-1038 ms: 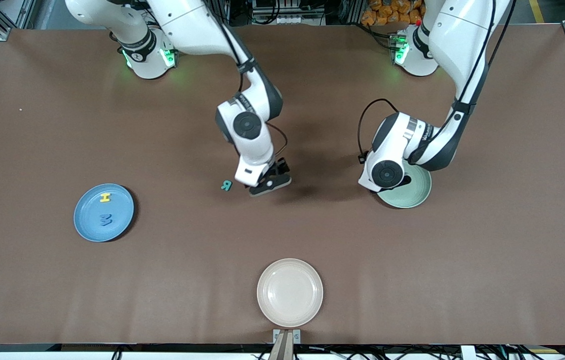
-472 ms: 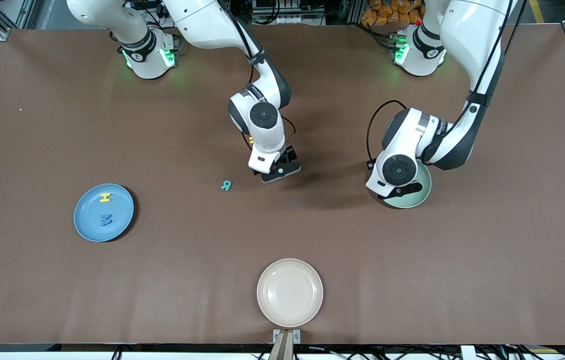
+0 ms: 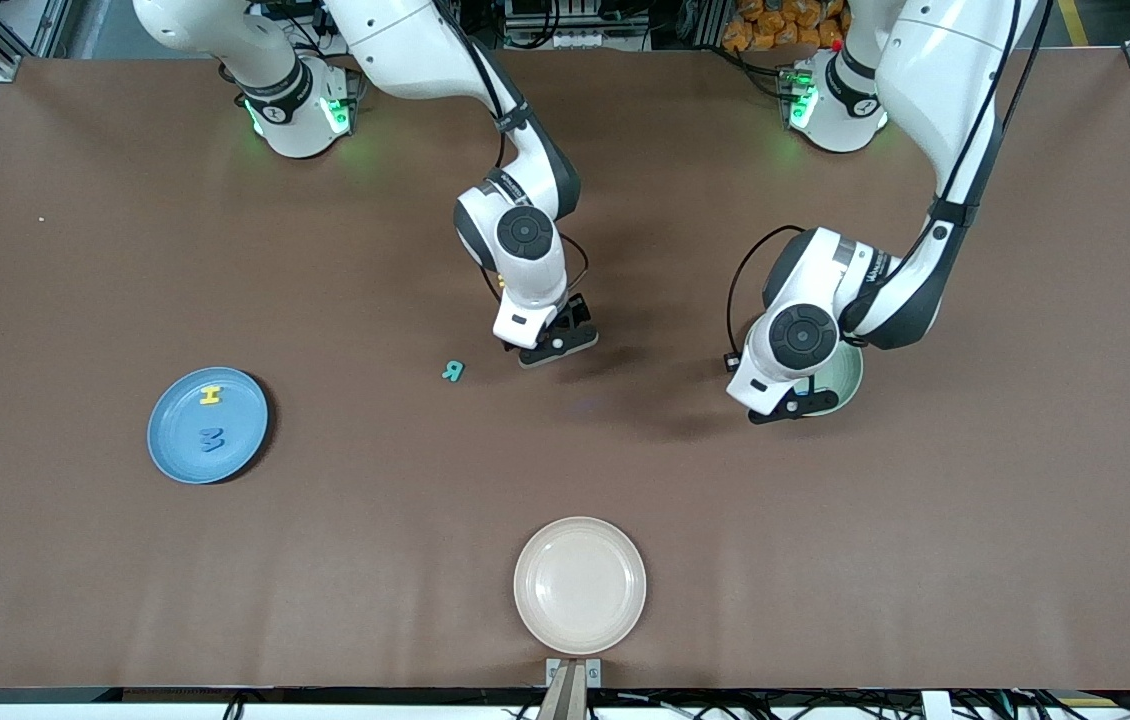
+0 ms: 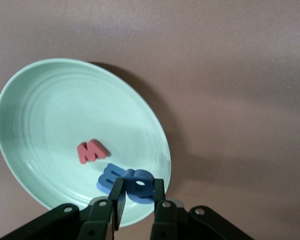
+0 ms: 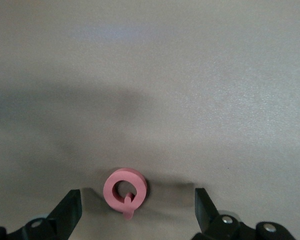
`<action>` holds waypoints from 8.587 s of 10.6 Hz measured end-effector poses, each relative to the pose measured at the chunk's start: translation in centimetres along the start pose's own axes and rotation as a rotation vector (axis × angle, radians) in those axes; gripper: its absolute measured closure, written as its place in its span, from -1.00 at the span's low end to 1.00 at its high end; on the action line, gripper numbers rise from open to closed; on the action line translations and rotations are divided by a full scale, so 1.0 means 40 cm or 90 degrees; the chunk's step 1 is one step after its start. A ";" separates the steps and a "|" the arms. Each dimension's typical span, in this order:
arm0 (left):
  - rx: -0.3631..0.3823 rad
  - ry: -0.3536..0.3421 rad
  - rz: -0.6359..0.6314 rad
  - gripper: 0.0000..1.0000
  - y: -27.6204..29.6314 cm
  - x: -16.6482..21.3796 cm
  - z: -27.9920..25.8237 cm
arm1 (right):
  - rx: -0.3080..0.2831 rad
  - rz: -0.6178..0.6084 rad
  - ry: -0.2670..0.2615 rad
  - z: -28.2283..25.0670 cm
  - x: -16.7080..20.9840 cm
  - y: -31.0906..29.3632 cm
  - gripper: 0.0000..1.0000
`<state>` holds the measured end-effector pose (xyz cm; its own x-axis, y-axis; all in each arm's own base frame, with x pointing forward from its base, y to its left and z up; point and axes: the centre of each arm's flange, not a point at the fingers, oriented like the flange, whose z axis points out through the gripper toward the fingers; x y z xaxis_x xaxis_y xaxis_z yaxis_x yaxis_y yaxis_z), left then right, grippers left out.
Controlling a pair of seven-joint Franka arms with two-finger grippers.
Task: Sort uppercase to blue plate, lowercase to green plate
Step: 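Lower the blue letter onto the green plate while the right gripper grasps the Q, then carry the pink Q to the blue plate with the right gripper, then release the pink Q on the blue plate while the left gripper reaches letters, then lower the open left gripper over the yellow lowercase h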
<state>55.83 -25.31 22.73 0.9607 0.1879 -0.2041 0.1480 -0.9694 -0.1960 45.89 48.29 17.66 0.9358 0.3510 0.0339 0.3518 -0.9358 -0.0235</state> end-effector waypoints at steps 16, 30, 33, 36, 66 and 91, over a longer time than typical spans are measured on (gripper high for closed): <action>0.048 -0.062 -0.005 0.45 -0.068 -0.015 0.108 | -0.001 0.017 0.008 0.007 0.011 -0.002 -0.61; 0.018 -0.026 -0.004 0.10 -0.045 0.016 0.087 | -0.073 0.134 0.045 -0.114 0.154 0.321 0.27; -0.019 -0.036 -0.037 0.10 -0.011 -0.003 0.053 | -0.103 0.163 0.005 -0.210 0.203 0.463 0.27; -0.028 -0.038 -0.081 0.12 0.101 -0.085 0.023 | -0.084 0.141 -0.029 -0.320 0.234 0.662 0.27; -0.212 -0.169 -0.475 0.16 0.776 -0.530 0.036 | -0.038 0.009 -0.112 -0.261 0.071 1.288 -1.00; -0.222 -0.172 -0.569 0.16 0.829 -0.561 0.093 | 0.050 0.039 -0.071 -0.252 0.090 1.301 -1.00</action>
<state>38.30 -61.09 17.26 0.3833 0.8593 -0.3388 0.8933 -0.4381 -0.1007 67.32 0.50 26.64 0.9509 0.2986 -0.0809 0.2904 -0.9517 -0.0997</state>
